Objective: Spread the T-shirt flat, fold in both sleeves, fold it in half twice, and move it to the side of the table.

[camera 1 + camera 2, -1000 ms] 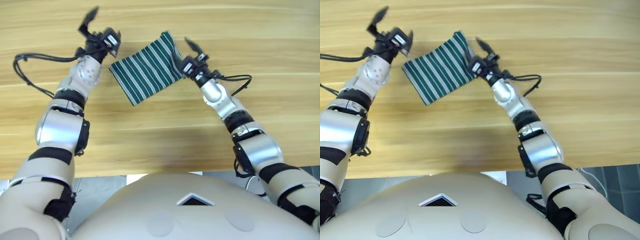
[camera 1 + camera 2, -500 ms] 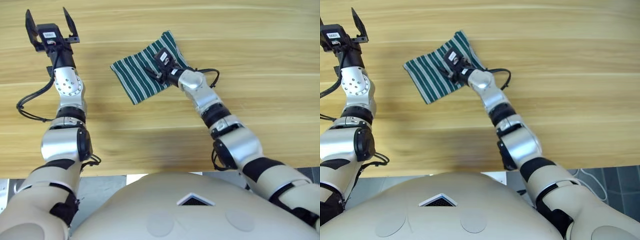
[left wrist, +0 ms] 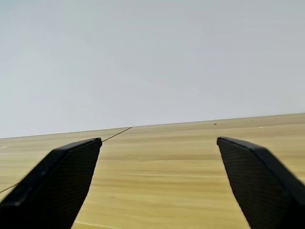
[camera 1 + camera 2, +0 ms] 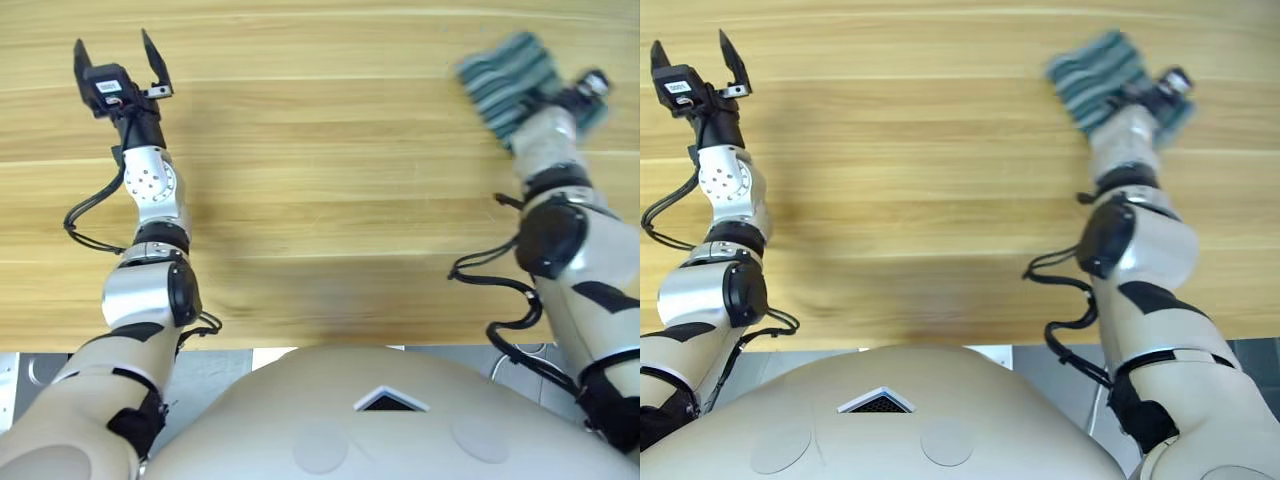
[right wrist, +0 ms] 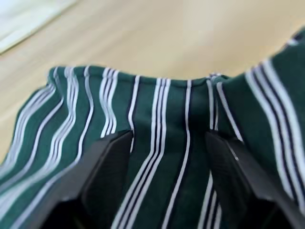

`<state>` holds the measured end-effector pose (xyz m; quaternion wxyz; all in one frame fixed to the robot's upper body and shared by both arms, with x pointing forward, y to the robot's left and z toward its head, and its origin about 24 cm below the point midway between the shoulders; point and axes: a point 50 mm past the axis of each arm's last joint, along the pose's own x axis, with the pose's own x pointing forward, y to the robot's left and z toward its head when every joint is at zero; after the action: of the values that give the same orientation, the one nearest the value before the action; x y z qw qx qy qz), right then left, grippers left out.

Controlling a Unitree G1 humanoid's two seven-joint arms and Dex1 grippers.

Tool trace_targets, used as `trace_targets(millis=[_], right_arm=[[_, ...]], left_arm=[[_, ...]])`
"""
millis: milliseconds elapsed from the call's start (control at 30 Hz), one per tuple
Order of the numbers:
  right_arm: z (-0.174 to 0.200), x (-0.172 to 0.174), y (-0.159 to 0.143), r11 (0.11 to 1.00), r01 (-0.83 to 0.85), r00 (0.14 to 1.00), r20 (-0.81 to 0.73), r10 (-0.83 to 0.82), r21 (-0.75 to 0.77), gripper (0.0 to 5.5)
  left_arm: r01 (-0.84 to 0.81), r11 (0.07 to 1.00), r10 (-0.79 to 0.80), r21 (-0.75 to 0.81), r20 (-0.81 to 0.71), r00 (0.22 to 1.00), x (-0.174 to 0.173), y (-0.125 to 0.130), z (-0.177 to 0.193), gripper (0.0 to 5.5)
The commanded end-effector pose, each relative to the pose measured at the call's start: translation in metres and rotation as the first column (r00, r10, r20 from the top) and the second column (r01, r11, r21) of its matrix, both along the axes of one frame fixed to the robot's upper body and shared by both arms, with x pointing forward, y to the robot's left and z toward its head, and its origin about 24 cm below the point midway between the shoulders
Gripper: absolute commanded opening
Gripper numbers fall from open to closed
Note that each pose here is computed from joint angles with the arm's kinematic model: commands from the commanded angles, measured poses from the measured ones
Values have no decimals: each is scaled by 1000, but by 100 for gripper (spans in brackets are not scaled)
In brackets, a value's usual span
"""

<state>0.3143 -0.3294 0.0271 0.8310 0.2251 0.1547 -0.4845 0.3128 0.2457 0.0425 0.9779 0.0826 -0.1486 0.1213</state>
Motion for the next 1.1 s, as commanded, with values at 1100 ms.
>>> trace_targets(millis=[1100], right_arm=[[-42, -19, 238, 277, -718, 447, -119, 887, -638, 278]], left_arm=[[244, 948, -284, -205, -192, 939, -24, -114, -58, 316]])
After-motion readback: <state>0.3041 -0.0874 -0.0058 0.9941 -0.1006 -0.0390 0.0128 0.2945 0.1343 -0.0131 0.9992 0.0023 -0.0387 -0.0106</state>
